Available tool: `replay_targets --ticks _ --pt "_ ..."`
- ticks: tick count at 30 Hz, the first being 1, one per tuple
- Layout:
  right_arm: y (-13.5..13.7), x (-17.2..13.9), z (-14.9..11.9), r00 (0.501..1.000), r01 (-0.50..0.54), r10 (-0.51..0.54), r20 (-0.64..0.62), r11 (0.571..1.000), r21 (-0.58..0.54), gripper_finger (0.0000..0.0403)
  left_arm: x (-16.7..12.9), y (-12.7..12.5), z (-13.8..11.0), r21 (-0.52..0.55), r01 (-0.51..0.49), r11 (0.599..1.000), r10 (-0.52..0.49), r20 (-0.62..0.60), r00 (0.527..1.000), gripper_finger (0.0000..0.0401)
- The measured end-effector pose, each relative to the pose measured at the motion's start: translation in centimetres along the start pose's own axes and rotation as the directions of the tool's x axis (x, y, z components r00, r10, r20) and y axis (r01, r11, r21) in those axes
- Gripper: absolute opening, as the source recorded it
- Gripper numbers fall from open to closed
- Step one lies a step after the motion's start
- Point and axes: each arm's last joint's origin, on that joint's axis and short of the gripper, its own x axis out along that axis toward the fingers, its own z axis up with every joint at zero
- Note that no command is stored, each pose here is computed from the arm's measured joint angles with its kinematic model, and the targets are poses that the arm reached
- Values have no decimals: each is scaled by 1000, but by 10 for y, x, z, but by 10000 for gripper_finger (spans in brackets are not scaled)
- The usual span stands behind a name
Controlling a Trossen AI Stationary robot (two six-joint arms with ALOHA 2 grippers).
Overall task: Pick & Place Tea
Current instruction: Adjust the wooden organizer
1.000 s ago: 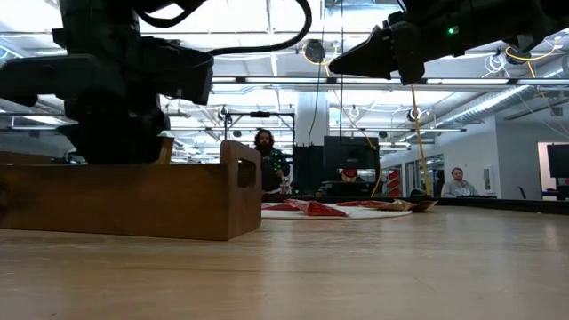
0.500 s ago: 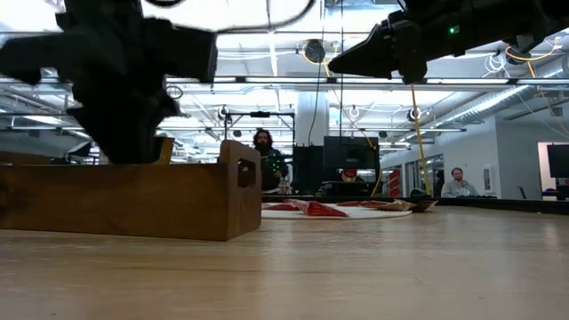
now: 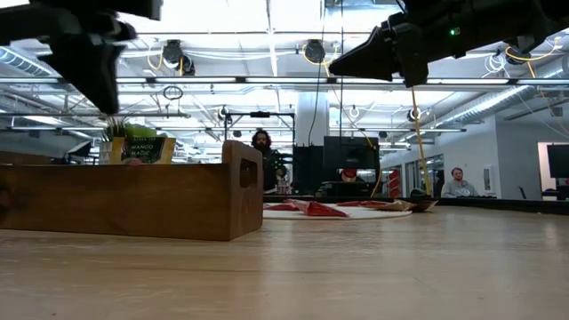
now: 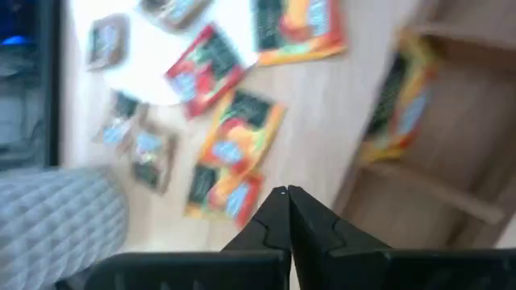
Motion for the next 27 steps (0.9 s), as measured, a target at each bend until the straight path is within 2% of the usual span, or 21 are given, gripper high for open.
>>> replay_targets --ticks 6,12,17,27 --pt "1 0 0 1000 -22 22 7 1000 1 61 29 17 -24 -18 27 999 -28 -28 999 2" --pt "1 0 0 1000 -23 23 6 1000 16 61 57 19 -23 30 259 966 -259 4 966 2" --pt "1 0 -1 1000 -25 25 1 999 22 61 72 28 -25 9 266 964 -265 -30 964 2" --pt "1 0 -1 1000 -25 25 0 1000 15 61 75 31 -23 4 313 950 -312 -54 948 2"
